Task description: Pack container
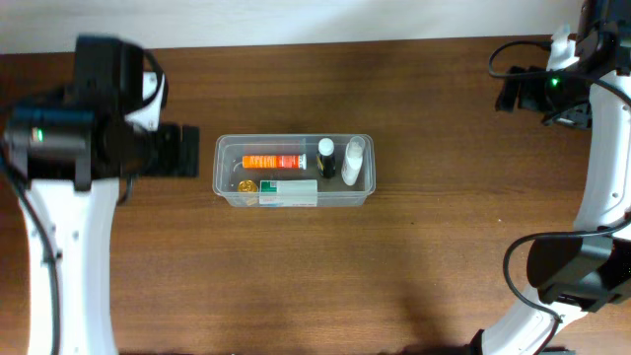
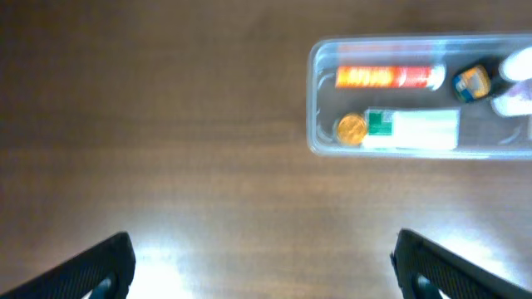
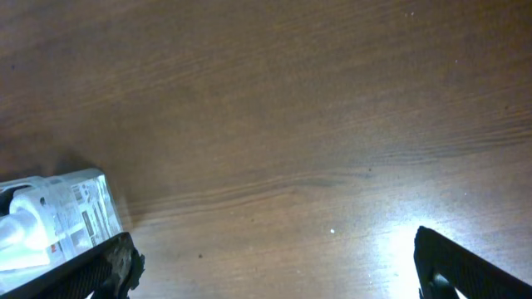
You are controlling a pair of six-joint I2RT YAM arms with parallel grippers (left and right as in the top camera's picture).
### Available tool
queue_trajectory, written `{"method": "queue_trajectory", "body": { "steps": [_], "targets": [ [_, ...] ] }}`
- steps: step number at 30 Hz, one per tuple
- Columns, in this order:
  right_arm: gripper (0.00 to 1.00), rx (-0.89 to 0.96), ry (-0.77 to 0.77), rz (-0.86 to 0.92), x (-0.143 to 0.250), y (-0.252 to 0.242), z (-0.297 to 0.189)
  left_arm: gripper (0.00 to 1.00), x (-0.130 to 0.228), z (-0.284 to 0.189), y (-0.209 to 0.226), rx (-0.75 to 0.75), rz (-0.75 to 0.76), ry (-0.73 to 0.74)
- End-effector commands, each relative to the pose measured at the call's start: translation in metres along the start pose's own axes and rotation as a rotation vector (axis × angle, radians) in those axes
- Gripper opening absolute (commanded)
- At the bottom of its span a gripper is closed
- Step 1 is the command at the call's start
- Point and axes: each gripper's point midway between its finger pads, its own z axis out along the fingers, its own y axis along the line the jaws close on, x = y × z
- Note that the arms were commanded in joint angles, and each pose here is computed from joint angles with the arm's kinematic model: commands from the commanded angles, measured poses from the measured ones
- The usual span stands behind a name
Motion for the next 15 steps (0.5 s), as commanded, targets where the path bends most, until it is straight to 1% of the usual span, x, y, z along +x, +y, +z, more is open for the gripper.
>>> {"method": "queue_trajectory", "body": {
  "steps": [1, 4, 5, 10, 15],
  "targets": [
    [0.98, 0.009, -0.023, 0.006, -0.003, -0.002, -0.007, 0.99, 0.03, -0.025, 0.012, -0.033, -0.078, -0.089],
    [0.98, 0.009, -0.023, 0.006, -0.003, -0.002, -0.007, 0.99, 0.059, -0.03, 0.013, -0.022, -0.131, -0.127],
    [0.98, 0.009, -0.023, 0.006, -0.003, -0.002, -0.007, 0.99, 0.077, -0.03, 0.014, -0.019, -0.18, -0.142],
    [0.98, 0.009, -0.023, 0.006, -0.003, -0.002, -0.007, 0.99, 0.128, -0.021, 0.015, -0.013, -0.337, -0.124],
    [0.98, 0.009, -0.023, 0.006, -0.003, -0.002, -0.007, 0.99, 0.168, -0.014, 0.016, -0.026, -0.331, -0.069]
  ]
}}
